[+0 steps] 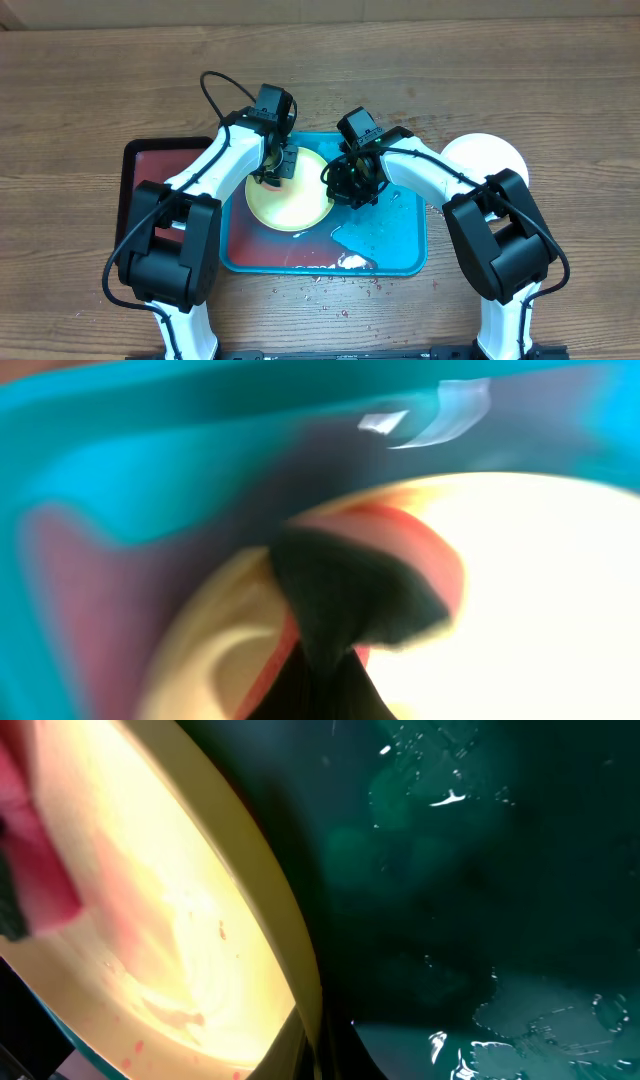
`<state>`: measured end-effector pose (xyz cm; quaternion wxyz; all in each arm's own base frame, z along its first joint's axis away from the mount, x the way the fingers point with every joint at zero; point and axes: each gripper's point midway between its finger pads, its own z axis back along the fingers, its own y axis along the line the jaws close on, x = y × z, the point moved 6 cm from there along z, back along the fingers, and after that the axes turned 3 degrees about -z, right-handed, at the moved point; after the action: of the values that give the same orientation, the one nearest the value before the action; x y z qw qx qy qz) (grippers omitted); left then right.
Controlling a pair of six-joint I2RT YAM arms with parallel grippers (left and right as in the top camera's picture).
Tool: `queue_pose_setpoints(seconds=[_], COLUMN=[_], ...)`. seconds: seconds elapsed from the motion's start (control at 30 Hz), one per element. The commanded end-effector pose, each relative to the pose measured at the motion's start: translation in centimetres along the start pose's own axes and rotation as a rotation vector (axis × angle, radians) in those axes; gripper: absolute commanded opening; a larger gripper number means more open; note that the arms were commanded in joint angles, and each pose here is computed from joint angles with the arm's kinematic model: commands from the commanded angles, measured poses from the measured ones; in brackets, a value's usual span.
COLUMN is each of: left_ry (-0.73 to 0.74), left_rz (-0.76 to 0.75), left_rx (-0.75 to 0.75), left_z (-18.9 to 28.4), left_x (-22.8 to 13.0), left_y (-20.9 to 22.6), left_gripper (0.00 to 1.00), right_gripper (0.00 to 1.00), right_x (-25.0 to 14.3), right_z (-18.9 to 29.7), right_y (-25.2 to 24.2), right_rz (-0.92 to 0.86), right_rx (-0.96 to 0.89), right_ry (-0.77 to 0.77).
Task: Clean dirty plates on tray and stack at the side
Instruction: 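Scrub the yellow plate with the sponge while right gripper holds its rim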
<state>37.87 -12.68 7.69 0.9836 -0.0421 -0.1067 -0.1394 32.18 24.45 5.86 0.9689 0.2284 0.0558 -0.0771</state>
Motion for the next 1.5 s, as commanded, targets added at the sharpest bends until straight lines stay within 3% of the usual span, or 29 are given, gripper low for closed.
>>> queue_pose_setpoints(seconds=[0.0,0.17,0.4,0.5,0.63,0.7,0.8,0.97,1.07,1.27,1.37,1.47], left_ry=[-0.040,0.034,0.267,0.324,0.275,0.218,0.122,-0.046,-0.084,-0.077,-0.016,0.067], left_rz=[-0.225,-0.323,-0.444,-0.342,0.026,0.116,0.171,0.234,0.182,-0.129,-0.187,-0.223], left_rx=[-0.404,-0.441,-0.439,-0.241,0.333,0.461,0.498,0.436,0.202,-0.377,-0.513,-0.529], left_z=[0.7,0.8,1.6,1.1,1.1,1.5,1.4,0.8,0.1,0.4,0.9,1.0], left_x=[0.4,-1.4,-6.0,-6.1,-4.8,-4.1,-2.7,0.3,1.6,1.5,0.0,-1.8], left_y=[-4.8,-5.7,-4.8,-2.4,4.0,5.6,6.2,5.8,3.3,-3.8,-5.7,-6.2], left_gripper=[0.04,0.04,0.04,0.04,0.04,0.04,0.04,0.04,0.04,0.04,0.04,0.04], right_gripper=[0.04,0.04,0.04,0.04,0.04,0.04,0.04,0.04,0.04,0.04,0.04,0.04], right_x=[-0.2,-0.2,-0.2,-0.2,-0.2,-0.2,-0.3,-0.3,-0.3,-0.2,-0.2,-0.2], right_z=[-1.1,-1.1,-1.1,-1.1,-1.1,-1.2,-1.2,-1.2,-1.2,-1.2,-1.2,-1.2], right_y=[-0.9,-0.9,-0.9,-0.9,-0.9,-0.8,-0.8,-0.8,-0.8,-0.8,-0.8,-0.8], right_rz=[0.002,0.004,0.011,0.011,0.019,0.024,0.025,0.025,0.026,0.029,0.029,0.029], right_rx=[-0.039,-0.038,-0.038,-0.038,-0.038,-0.038,-0.038,-0.039,-0.038,-0.037,-0.037,-0.037], right_ry=[0.018,0.017,0.017,0.017,0.018,0.019,0.019,0.019,0.019,0.018,0.018,0.018])
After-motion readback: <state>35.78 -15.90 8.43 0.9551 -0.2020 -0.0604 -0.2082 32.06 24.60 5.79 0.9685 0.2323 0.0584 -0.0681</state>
